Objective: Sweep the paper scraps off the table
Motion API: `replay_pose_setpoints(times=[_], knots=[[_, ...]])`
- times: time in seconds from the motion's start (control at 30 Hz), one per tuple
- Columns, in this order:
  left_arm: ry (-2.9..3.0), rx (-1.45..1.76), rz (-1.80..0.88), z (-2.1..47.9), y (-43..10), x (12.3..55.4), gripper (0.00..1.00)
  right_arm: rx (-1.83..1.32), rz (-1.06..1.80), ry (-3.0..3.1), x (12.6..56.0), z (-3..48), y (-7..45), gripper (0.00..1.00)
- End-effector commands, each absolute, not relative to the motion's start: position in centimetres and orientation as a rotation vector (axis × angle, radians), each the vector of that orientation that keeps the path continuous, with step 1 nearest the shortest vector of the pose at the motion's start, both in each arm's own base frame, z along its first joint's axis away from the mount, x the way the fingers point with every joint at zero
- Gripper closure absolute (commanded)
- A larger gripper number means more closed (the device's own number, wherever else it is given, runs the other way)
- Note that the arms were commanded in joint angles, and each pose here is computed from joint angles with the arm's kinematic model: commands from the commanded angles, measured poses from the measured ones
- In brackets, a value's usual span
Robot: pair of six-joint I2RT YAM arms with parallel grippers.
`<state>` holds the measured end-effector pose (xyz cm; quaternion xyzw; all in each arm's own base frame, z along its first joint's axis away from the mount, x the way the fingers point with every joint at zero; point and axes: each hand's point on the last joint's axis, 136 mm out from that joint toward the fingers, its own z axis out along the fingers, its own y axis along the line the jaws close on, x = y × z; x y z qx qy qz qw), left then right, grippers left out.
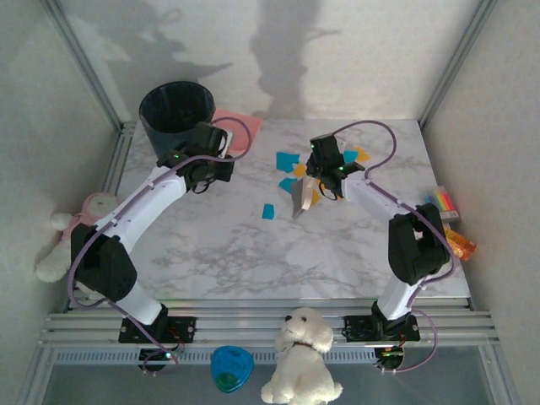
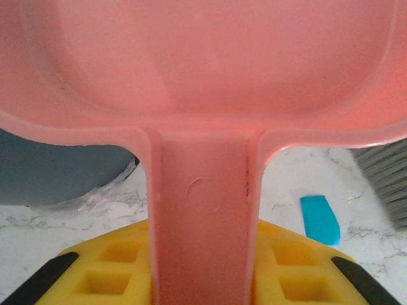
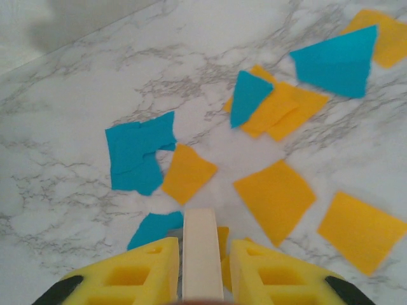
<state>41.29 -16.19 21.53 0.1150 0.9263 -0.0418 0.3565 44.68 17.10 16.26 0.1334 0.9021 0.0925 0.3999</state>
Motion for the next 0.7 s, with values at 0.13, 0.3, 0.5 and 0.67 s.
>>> replay_pose_setpoints(times=[0.13, 0.3, 0.5, 0.67], knots=[[2.501, 0.362, -0.024, 20.2, -16.3, 39.1, 1.0, 0.192, 0.272, 2.195, 42.6, 19.9, 16.6, 1.0], [2.562, 0.331, 0.039, 19.1, -14.5, 36.7, 1.0, 0.016, 0.489, 2.122, 42.2, 21.8, 20.1, 1.0], [2.614, 0.316, 0.062, 18.1, -13.1, 33.9, 1.0, -0.129, 0.716, 2.089, 41.7, 22.3, 23.9, 1.0], [2.657, 0.32, 0.089, 17.0, -12.3, 32.4, 1.0, -0.198, 0.828, 2.116, 41.3, 21.2, 26.3, 1.0]])
